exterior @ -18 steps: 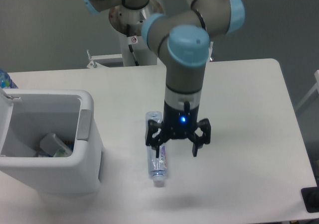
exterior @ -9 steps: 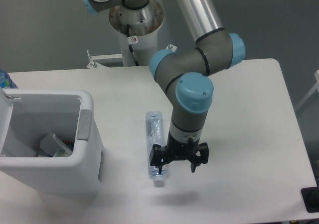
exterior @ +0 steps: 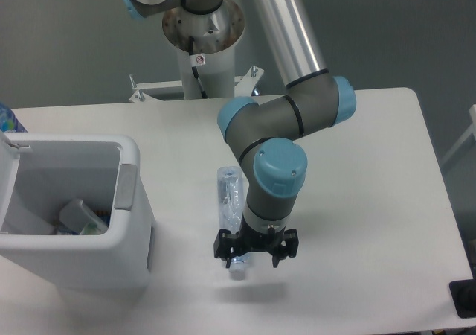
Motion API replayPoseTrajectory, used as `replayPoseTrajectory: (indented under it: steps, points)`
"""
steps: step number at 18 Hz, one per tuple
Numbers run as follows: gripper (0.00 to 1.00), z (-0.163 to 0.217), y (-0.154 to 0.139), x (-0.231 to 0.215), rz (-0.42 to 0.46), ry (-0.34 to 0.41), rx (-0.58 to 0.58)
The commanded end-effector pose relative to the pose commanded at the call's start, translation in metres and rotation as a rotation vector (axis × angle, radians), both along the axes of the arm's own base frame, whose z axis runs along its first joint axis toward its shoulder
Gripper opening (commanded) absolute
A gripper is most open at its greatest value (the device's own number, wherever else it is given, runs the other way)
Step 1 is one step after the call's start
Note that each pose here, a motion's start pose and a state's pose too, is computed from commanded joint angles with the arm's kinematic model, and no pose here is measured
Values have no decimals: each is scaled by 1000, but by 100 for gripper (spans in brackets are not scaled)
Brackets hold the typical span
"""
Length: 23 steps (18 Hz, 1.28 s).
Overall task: Place the trash in the trash can
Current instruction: 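Lower the gripper around the bottle's middle and close on it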
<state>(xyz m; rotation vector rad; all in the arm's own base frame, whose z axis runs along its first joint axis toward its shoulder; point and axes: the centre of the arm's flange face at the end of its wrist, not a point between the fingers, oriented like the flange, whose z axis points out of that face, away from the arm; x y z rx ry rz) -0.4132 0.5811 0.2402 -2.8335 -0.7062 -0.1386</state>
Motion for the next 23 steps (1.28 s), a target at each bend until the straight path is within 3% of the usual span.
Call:
replayPoseTrajectory:
  steps: [8, 17, 23]
  points:
    - [100, -22, 13, 13, -20, -21, -18]
    - [93, -43, 17, 19, -17, -20, -65]
    - [76, -47, 17, 17, -5, -9, -84]
